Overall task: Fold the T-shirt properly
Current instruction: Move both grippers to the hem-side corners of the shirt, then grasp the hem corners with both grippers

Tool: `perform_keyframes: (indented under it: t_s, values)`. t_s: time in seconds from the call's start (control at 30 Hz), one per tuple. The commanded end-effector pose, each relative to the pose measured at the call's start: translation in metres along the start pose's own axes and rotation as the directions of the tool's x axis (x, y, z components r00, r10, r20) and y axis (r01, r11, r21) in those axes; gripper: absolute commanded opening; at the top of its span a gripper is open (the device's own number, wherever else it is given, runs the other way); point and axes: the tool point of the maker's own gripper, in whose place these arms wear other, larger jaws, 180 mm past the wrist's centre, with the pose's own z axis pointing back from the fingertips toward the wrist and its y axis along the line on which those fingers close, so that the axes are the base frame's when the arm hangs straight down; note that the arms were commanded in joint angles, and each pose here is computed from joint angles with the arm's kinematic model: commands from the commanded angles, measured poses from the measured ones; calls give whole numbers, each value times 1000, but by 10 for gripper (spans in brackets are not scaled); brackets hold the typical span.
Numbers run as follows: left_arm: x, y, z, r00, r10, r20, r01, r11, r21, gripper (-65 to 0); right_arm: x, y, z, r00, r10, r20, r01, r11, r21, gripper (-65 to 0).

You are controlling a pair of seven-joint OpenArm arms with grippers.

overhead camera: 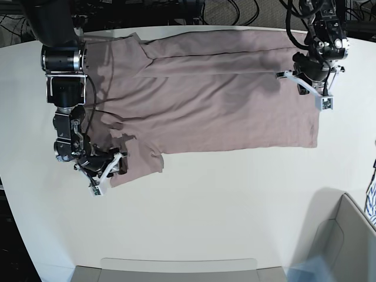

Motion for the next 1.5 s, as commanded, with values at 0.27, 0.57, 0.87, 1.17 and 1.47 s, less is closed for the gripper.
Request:
perform_keyframes:
  t_s: [0.27, 0.57, 0.87, 1.17, 1.47]
  values:
    - [51, 11, -12, 994, -10, 107, 9, 1000, 14, -520, -10, -12, 18, 997, -32, -76, 34, 999, 24, -388]
    - [111, 71, -67, 984, 133, 117, -133, 991, -5, -478, -15, -30, 26, 996, -28, -87, 28, 1000, -9, -388]
    - [126, 93, -116, 997, 73, 39, -73, 997, 8, -470, -16, -32, 28, 996, -29, -89, 28, 1000, -13, -388]
    - [104, 81, -134, 997, 65, -29, -66, 998, -21, -469, -18, -35, 29, 995, -27, -92, 26, 999, -19, -388]
    - [81, 68, -143, 995, 62, -79, -67, 995, -68, -470, -24, -37, 30, 994, -30, -103, 28, 999, -23, -388]
